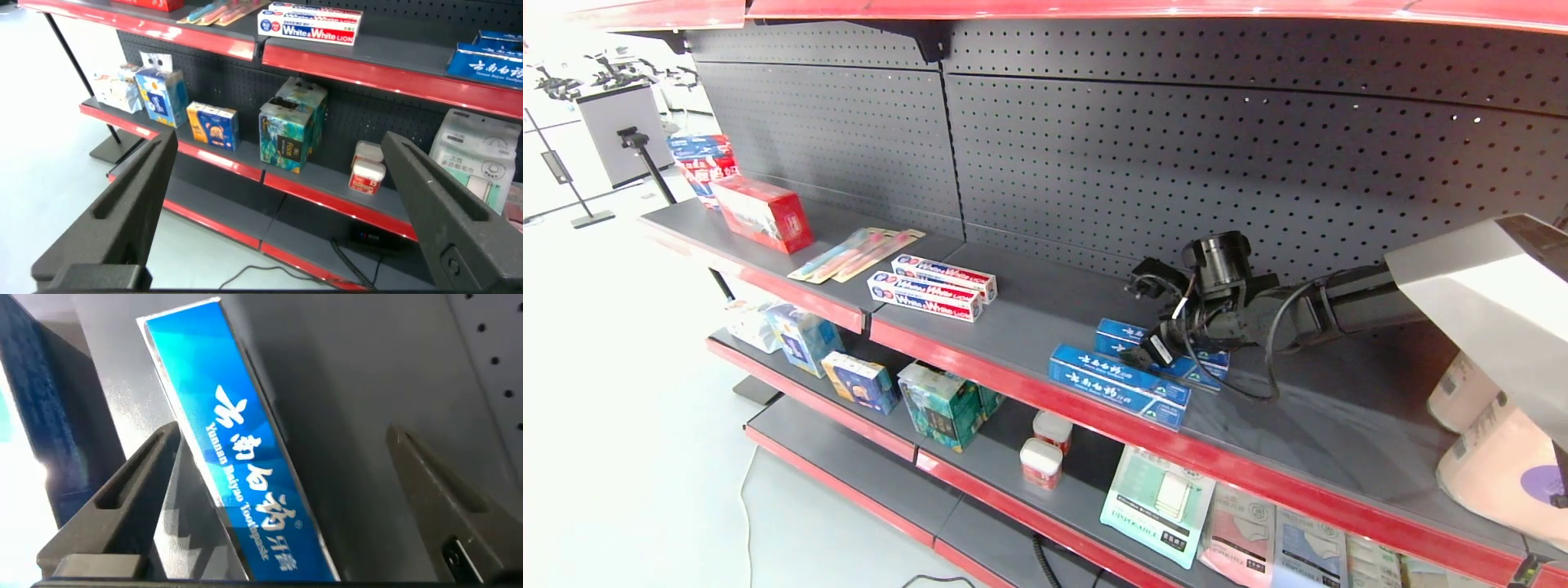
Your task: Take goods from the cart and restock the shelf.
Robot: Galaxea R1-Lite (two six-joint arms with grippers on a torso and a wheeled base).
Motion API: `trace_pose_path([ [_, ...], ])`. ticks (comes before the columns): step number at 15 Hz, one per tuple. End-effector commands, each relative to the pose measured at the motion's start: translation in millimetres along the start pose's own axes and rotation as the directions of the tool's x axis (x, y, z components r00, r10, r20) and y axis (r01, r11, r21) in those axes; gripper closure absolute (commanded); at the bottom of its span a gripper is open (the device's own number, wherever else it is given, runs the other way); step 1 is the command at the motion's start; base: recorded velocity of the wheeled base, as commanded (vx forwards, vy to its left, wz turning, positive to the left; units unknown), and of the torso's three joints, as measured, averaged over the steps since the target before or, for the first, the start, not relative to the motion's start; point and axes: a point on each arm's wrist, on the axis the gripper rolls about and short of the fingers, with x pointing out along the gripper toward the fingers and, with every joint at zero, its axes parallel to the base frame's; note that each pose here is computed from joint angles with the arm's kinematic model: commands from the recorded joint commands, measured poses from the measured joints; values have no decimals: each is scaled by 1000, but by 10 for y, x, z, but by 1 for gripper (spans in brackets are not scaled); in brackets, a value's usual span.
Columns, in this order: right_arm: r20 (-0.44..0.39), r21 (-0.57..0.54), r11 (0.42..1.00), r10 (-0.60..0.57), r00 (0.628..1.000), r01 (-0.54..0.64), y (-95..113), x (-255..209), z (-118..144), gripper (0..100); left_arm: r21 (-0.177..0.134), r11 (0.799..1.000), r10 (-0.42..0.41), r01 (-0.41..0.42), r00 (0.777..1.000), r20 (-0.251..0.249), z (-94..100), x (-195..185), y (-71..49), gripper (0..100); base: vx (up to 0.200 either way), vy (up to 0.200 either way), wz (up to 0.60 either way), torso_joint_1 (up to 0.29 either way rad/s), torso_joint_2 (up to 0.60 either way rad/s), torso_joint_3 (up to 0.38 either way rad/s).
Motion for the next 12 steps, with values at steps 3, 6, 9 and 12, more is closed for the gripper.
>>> trace_pose_path([
  [3,-5,-1,1000,-9,1000,9,11,53,0,0,0,1000,0,0,1000,0,0,0,0,0,0,0,0,0,0,0],
  [6,-10,4,1000,-25,1000,25,-3,69,2,0,0,1000,0,0,1000,0,0,0,0,0,0,0,0,0,0,0],
  [9,-2,9,999,-33,999,33,-39,39,19,0,0,1000,0,0,1000,0,0,0,0,0,0,0,0,0,0,0],
  [12,17,13,999,-38,999,38,-95,-83,61,0,0,1000,0,0,1000,0,0,0,0,0,0,0,0,0,0,0],
])
